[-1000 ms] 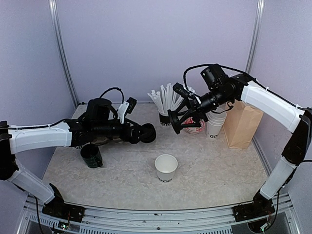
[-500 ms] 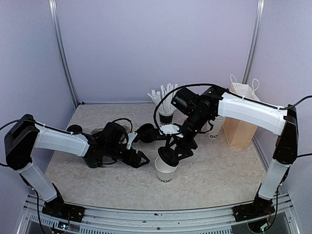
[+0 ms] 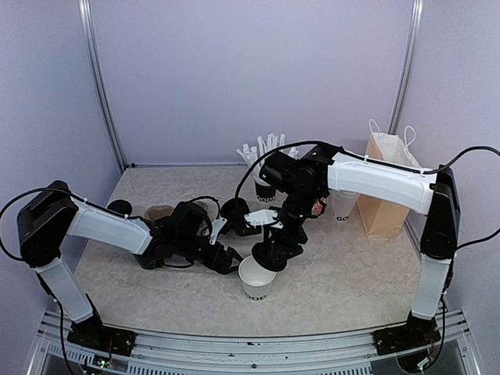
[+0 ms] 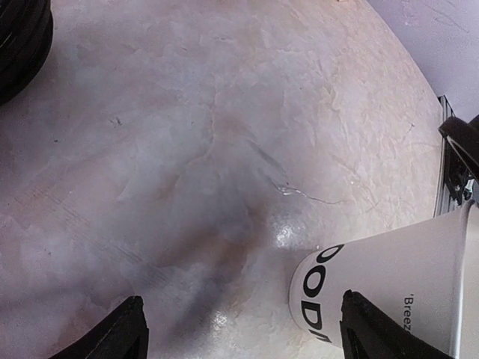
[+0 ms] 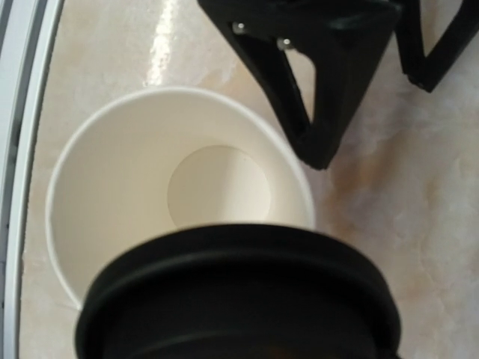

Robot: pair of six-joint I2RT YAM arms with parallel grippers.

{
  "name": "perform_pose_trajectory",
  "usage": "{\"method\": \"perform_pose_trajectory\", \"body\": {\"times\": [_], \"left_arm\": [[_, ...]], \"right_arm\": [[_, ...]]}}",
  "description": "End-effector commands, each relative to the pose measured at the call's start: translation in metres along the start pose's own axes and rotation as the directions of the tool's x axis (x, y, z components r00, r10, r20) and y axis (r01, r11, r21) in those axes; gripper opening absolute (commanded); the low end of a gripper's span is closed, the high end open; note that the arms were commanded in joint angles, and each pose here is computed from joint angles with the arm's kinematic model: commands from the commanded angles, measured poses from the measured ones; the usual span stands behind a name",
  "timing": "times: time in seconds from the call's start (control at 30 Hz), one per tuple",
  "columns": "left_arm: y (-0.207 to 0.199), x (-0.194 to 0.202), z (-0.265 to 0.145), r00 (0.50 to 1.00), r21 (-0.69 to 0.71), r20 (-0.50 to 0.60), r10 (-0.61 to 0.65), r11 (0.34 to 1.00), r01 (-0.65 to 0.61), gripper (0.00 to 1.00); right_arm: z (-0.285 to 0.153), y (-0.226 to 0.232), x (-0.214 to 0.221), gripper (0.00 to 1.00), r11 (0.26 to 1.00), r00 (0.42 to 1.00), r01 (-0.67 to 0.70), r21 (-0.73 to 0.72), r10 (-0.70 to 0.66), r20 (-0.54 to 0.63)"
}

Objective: Pack the takeout coffee

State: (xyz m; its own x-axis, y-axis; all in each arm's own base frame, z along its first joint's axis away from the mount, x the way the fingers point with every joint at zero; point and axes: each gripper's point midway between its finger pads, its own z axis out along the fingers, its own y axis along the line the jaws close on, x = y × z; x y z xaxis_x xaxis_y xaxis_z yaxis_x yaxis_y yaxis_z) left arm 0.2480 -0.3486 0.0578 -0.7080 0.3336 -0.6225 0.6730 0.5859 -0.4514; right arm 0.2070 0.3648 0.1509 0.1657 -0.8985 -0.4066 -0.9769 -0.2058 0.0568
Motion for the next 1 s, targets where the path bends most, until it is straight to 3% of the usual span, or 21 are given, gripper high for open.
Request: {"method": "perform_pose_trajectory", "body": {"times": [0.0,0.3,0.53,0.97], "left_arm": [[-0.008,0.006,0.004,1.000,0.042,-0.003,0.004,0.999,-0.003,0.87],[0.010,0.021,-0.012,0.999,-0.072,-0.031,-0.027,0.997,0.024,0.87],[-0.006,0.037,-0.025,0.998,-0.015,-0.039,-0.047,0.999,0.047,0.87],[-0.032,0.039,-0.011,0.997,0.099,-0.040,-0.064,0.993,0.068,0.81]], "right_arm": [[-0.002,0.005,-0.006,0.66,1.000,1.000,0.005,-0.004,-0.005,-0.016],[-0.013,0.020,-0.018,0.66,0.994,0.995,0.097,0.045,-0.096,-0.029],[-0.008,0.025,-0.026,0.66,0.988,0.989,0.139,0.059,-0.136,-0.056],[0.003,0.032,-0.029,0.66,0.989,0.987,0.147,0.034,-0.144,-0.071]]}}
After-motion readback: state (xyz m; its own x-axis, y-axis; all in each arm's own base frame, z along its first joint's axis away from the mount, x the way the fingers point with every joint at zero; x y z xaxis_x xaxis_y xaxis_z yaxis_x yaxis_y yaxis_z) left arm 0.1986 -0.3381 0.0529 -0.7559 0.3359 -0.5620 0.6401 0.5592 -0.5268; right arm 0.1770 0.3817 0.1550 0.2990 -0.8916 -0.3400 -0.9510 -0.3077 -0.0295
